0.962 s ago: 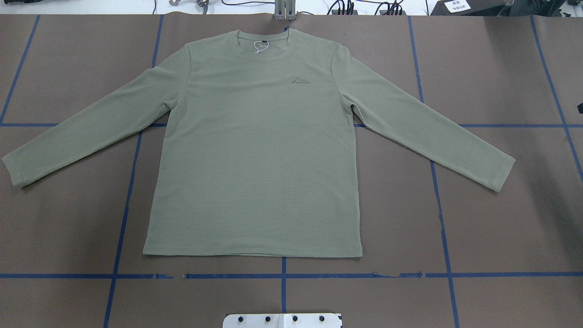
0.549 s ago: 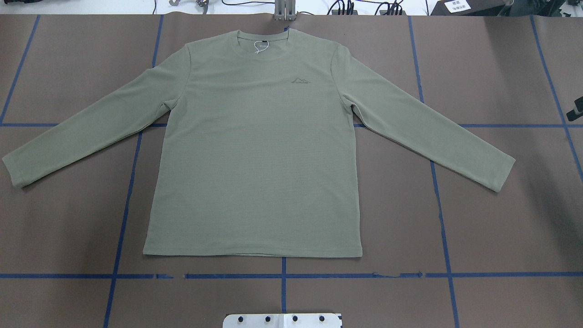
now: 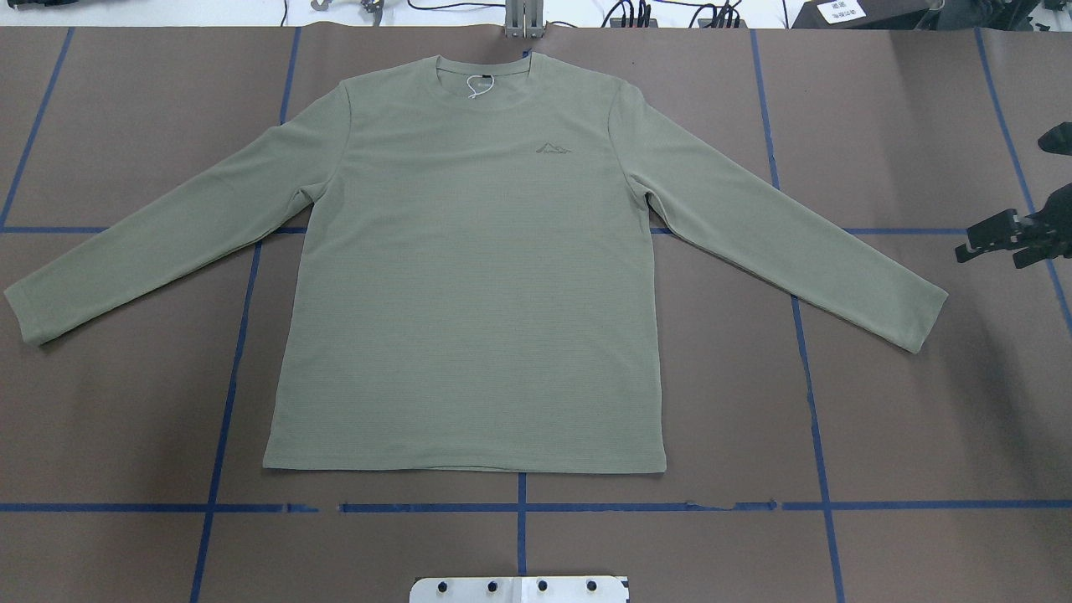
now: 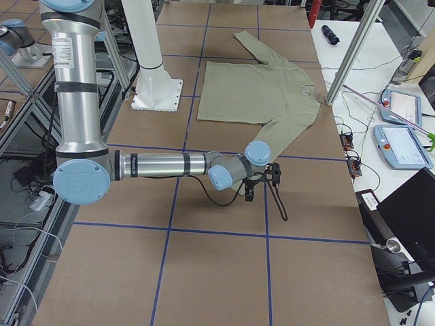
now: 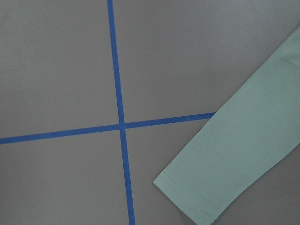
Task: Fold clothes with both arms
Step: 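Move the right gripper to the cuff of the sleeve nearest it and grasp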
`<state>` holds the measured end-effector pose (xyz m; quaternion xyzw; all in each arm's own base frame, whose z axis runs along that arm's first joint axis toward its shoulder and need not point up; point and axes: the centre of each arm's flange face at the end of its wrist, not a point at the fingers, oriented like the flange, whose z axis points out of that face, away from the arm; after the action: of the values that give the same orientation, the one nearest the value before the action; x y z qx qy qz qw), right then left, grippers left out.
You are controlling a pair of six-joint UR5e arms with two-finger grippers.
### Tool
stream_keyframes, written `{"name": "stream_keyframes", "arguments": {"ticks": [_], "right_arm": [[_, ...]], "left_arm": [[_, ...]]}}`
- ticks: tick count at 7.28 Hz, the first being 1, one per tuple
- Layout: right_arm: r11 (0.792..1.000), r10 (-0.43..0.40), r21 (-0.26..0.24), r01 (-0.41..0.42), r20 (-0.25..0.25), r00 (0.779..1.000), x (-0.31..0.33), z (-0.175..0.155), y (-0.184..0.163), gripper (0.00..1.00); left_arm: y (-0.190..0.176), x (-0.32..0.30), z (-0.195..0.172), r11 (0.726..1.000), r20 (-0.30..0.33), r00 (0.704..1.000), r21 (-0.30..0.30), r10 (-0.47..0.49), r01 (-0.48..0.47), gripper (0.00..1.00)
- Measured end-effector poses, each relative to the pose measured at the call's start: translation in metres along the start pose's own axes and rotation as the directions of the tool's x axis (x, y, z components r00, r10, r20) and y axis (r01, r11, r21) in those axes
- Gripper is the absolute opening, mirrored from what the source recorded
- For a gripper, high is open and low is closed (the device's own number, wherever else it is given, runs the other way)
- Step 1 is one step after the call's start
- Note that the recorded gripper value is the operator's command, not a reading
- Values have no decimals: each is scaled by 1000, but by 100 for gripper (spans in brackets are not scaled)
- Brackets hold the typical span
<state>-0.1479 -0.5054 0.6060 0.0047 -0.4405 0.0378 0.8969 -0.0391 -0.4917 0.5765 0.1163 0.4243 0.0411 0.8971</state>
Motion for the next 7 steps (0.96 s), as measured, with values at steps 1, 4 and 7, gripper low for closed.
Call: {"name": "stream_keyframes", "arguments": {"ticks": [1, 4, 7], "right_arm": [[995, 88, 49, -88, -1, 996, -18, 17, 8, 100], [952, 289, 93, -290, 30, 957, -14, 35, 24, 91], [939, 338, 71, -337, -5, 941, 10, 54, 28, 69]], "left_arm": [[-1, 1, 0, 1000, -5, 1000, 8, 12, -12, 100], [-2, 0, 1, 999, -8, 999, 26, 32, -32, 100], [-2, 0, 1, 999, -7, 999, 27, 33, -32, 100]]}}
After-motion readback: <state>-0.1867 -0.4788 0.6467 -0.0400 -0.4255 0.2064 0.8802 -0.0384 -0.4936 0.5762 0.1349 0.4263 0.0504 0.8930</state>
